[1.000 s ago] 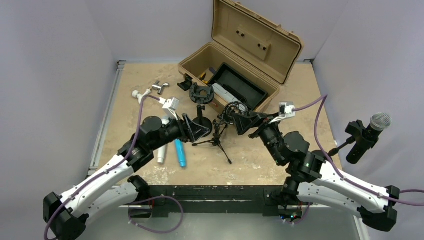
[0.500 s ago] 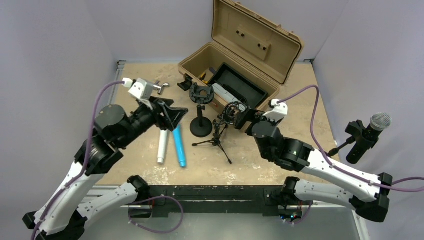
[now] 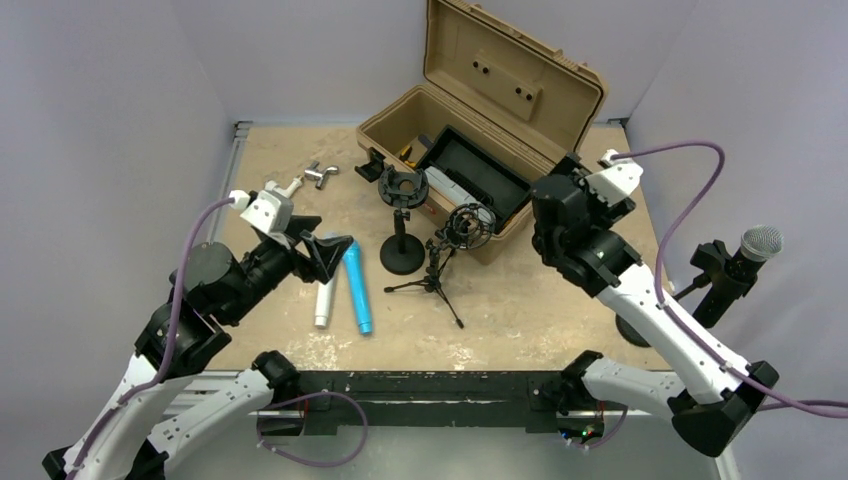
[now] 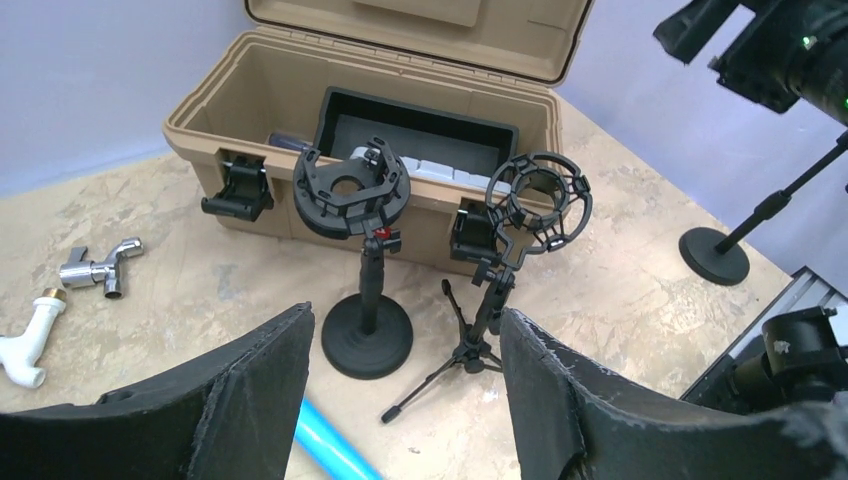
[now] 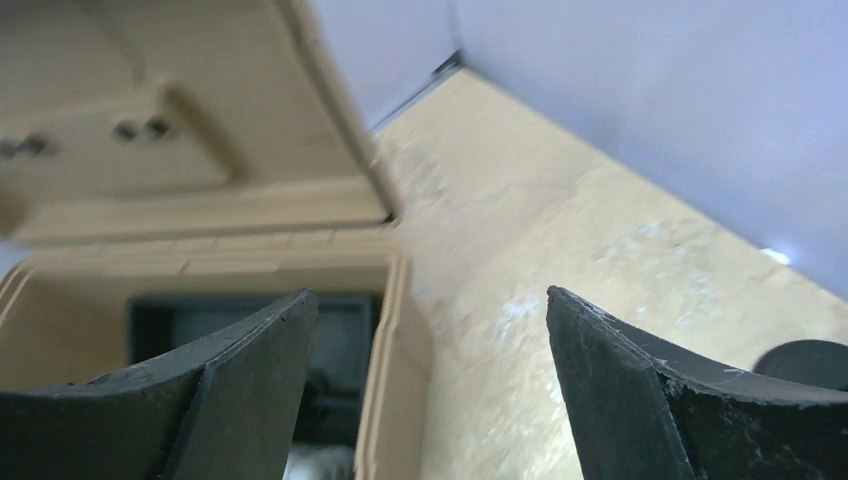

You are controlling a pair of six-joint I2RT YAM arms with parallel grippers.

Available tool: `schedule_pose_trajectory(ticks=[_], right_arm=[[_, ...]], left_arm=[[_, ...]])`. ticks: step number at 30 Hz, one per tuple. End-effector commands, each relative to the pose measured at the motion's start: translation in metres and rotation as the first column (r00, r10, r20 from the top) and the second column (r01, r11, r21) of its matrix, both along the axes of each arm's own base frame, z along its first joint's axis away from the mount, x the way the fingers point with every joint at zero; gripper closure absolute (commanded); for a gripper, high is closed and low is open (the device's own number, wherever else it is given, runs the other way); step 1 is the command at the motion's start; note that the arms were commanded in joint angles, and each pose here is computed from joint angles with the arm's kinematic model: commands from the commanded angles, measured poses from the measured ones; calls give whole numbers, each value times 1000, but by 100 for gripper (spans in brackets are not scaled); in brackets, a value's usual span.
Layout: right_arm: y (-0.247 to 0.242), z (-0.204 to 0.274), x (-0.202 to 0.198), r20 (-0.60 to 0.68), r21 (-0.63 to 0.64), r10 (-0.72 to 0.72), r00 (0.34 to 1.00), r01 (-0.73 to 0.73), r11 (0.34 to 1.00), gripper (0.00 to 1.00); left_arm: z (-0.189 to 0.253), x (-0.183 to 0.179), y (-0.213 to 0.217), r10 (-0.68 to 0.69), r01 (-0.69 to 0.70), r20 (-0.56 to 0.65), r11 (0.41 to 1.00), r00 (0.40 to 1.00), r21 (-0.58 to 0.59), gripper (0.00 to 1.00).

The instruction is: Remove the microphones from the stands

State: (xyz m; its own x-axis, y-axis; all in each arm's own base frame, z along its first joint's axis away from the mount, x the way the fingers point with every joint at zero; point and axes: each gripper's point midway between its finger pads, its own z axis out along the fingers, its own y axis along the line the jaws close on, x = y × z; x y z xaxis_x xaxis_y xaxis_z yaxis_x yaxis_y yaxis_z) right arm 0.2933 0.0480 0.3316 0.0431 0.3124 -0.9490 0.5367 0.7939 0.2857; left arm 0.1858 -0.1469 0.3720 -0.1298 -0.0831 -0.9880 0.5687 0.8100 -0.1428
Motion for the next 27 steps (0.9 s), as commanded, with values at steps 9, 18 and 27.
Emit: schedule_pose_trajectory(ticks=[9, 18, 27], right_arm=[[-72, -139, 2, -51, 44, -437, 898, 439, 897, 20], [-119, -189, -16, 9, 61, -613, 790, 611, 789, 8], [-157, -153, -49, 91, -19, -663, 743, 667, 744, 5]], left_arm=[[17, -18, 4, -47, 53, 80, 996, 996, -68, 34], [19, -22, 2, -64, 73, 94, 993, 993, -94, 34], [16, -25, -4, -91, 99, 89, 991, 992, -89, 34]])
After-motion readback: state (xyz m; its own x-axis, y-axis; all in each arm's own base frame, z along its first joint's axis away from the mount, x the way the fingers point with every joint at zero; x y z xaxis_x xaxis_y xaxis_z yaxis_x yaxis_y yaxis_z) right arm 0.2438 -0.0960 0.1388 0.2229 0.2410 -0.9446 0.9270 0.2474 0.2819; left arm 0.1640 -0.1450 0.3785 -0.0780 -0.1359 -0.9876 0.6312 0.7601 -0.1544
